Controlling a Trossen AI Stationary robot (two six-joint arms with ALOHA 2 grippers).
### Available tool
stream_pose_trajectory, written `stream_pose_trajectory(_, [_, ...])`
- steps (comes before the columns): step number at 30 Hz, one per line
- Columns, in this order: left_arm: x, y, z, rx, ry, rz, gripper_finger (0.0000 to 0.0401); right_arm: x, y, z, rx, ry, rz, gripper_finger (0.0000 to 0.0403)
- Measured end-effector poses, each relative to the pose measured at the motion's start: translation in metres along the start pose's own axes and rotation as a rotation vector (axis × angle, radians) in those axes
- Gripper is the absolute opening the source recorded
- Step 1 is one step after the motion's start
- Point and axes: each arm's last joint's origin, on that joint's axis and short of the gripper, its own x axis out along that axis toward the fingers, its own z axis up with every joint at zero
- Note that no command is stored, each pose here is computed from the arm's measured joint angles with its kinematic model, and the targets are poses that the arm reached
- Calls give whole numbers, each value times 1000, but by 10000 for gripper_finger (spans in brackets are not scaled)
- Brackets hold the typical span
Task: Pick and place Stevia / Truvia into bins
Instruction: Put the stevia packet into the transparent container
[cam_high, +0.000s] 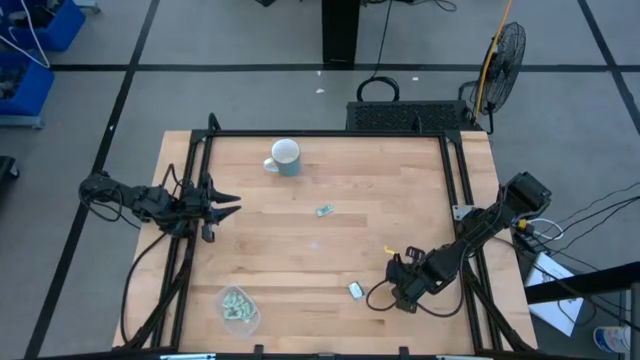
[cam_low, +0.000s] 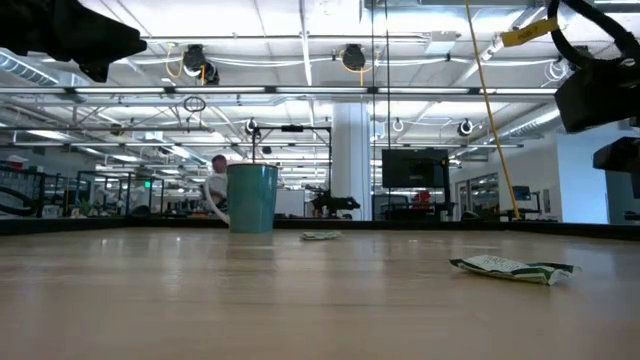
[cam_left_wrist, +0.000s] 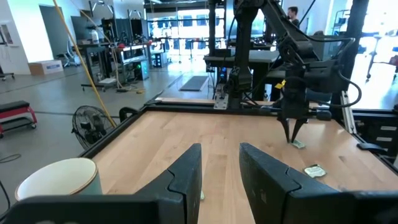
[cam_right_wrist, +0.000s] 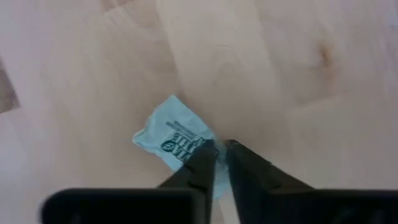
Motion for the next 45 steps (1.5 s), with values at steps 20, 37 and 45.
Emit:
stream_pose_trajectory(20, [0, 0, 0, -1, -2, 0, 113, -36, -1, 92, -284, -750, 175, 1])
stream_pose_trajectory(37, [0, 0, 10, -53, -95, 0, 113, -93, 12, 202, -660, -1123, 185, 0])
stream_pose_trajectory(45, [-3, 2, 26, -106, -244, 4, 113, -47, 33, 258, -719, -1012, 308, 0])
